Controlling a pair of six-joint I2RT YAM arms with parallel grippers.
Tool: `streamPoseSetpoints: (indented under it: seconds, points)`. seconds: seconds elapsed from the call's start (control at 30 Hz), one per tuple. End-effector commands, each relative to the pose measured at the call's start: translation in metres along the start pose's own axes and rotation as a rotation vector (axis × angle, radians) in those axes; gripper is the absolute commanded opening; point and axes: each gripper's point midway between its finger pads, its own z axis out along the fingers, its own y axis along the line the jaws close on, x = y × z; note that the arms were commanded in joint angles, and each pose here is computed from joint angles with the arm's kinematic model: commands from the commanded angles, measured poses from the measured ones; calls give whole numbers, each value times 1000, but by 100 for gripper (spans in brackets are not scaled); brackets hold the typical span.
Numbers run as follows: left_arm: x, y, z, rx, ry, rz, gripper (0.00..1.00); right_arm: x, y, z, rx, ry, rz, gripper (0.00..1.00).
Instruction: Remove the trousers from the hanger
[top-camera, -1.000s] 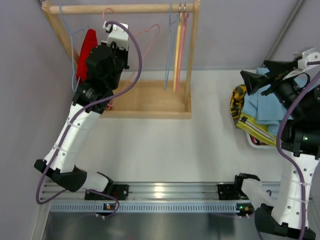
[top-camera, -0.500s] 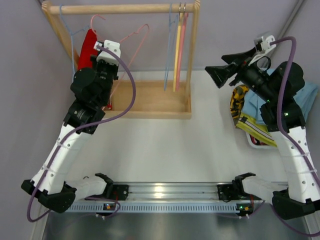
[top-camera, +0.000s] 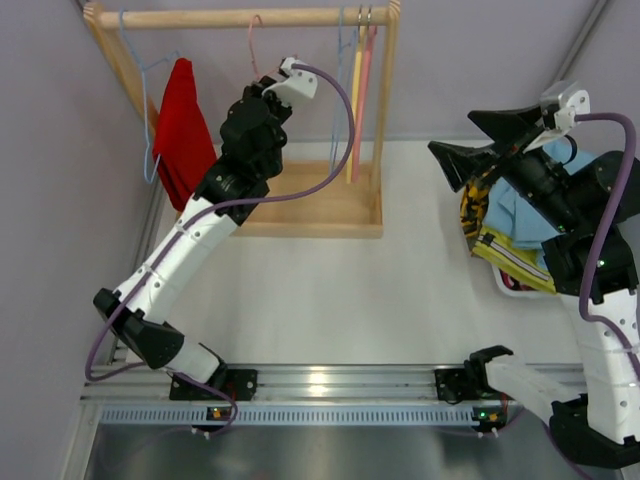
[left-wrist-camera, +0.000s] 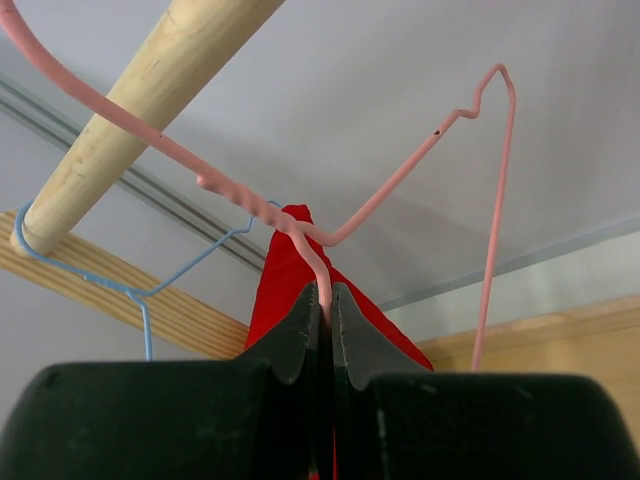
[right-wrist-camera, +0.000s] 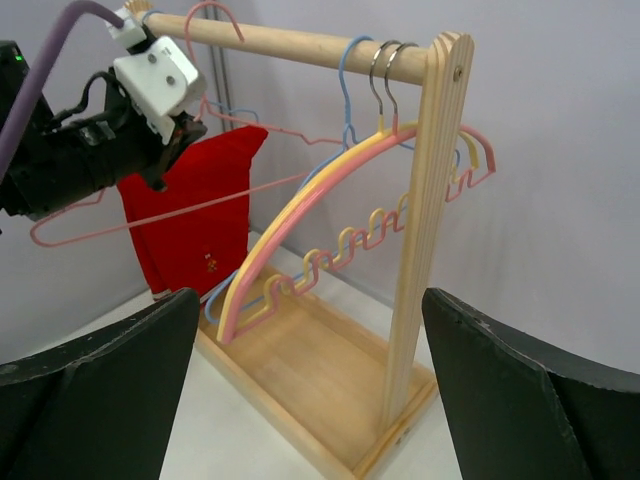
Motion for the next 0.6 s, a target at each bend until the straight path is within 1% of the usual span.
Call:
streamPoseSetpoints:
  seconds: [0.0, 0.2, 0.3, 0.37, 0.43, 0.47, 0.5, 0.57]
  points:
    - [-30, 52, -9, -139, -55, -98, 0, -7, 3, -3, 1, -7, -25, 94]
    - [-39, 51, -7, -129, -85, -119, 0, -3, 1, -4, 13, 10, -20, 95]
    - [-50, 50, -2, -129, -124, -122, 0, -1, 1, -3, 11, 15, -10, 95]
    - [-54, 41, 6, -120, -141, -109, 0, -2, 1, -3, 11, 14, -4, 95]
    - [-59, 41, 10, -127, -147, -111, 0, -2, 1, -4, 14, 14, -4, 96]
    - [-57, 30, 18, -118, -136, -98, 0, -3, 1, -5, 15, 14, -8, 96]
    - [-61, 33, 19, -124, -144, -108, 0, -3, 2, -5, 14, 14, -10, 96]
    - [-60, 19, 29, -108, -138, -97, 0, -3, 2, -7, 16, 19, -16, 95]
